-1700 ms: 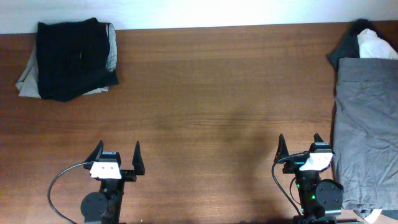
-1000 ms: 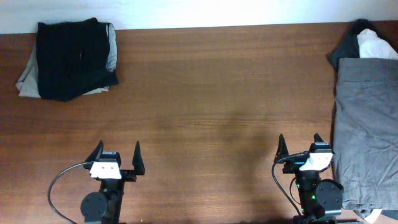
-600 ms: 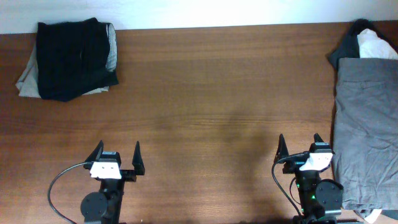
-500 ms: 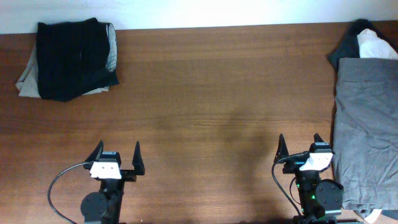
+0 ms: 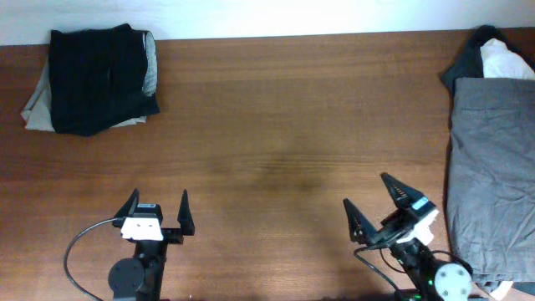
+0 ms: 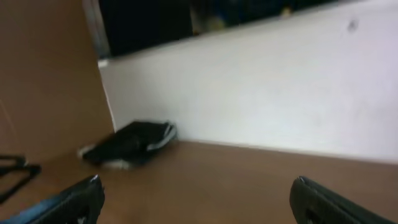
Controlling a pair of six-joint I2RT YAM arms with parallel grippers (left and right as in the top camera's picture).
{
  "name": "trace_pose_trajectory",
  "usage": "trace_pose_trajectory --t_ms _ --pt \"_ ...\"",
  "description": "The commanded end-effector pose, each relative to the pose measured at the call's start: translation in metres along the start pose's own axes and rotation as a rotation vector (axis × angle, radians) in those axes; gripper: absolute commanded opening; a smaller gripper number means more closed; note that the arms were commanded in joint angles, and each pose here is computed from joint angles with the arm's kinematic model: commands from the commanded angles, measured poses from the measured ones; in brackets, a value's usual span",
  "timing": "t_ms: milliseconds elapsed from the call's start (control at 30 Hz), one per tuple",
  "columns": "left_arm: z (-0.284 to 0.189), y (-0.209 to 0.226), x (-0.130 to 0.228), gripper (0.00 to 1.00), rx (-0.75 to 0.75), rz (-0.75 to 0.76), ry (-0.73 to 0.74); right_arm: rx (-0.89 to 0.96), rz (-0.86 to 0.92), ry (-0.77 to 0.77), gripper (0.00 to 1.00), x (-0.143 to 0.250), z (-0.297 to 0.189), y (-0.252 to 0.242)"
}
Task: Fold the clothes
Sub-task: 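Reach the right gripper to the grey trousers pile and grasp them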
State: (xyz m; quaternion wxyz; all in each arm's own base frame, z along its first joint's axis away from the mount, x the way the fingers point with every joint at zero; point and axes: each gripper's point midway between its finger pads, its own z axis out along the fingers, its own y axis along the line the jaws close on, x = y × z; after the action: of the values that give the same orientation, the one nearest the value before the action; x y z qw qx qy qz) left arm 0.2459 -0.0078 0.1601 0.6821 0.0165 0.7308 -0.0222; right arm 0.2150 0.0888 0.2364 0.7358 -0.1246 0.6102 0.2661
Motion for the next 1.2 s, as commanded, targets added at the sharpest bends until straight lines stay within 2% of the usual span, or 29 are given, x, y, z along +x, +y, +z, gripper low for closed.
trace_pose_trajectory --t_ms 0,67,133,200,267,333,467,533,633,767,833,1067,1167 --pt "0.0 0.002 0.002 0.99 -0.009 0.0 0.004 0.105 -0.042 -0.115 0.99 -0.054 -0.002 -0.008" --pt "0.0 0.002 0.002 0.99 -0.009 0.0 0.004 0.221 -0.134 -0.108 0.99 -0.085 -0.001 -0.02" --pt "0.0 0.002 0.002 0.99 -0.009 0.0 0.004 0.358 -0.201 -0.03 0.99 -0.107 0.007 -0.042" --pt "0.0 0.002 0.002 0.99 -0.009 0.0 0.004 0.504 -0.259 0.106 0.99 -0.123 0.019 -0.071" --pt "0.0 0.002 0.002 0.99 -0.009 0.0 0.004 0.726 -0.278 0.26 0.99 -0.137 0.025 -0.115" --pt "0.0 0.002 0.002 0.99 -0.009 0.0 0.004 0.816 -0.264 0.381 0.99 -0.141 0.039 -0.145" --pt "0.0 0.002 0.002 0.99 -0.009 0.0 0.004 0.898 -0.209 0.803 0.99 -0.108 0.076 -0.225" --pt "0.0 0.002 0.002 0.99 -0.009 0.0 0.004 0.899 -0.158 1.05 0.99 -0.057 0.081 -0.264" --pt "0.0 0.002 0.002 0.99 -0.009 0.0 0.004 0.895 -0.104 1.245 0.99 0.011 0.08 -0.294" --pt "0.0 0.002 0.002 0.99 -0.009 0.0 0.004 1.033 -0.171 1.309 0.99 0.043 0.067 -0.339" --pt "0.0 0.002 0.002 0.99 -0.009 0.0 0.004 1.037 -0.191 1.348 0.99 0.063 0.059 -0.361" --pt "0.0 0.002 0.002 0.99 -0.009 0.0 0.004 1.147 -0.133 1.366 0.99 0.107 0.021 -0.438" --pt "0.0 0.002 0.002 0.99 -0.009 0.0 0.004 1.116 -0.106 1.323 0.99 0.123 0.031 -0.453"
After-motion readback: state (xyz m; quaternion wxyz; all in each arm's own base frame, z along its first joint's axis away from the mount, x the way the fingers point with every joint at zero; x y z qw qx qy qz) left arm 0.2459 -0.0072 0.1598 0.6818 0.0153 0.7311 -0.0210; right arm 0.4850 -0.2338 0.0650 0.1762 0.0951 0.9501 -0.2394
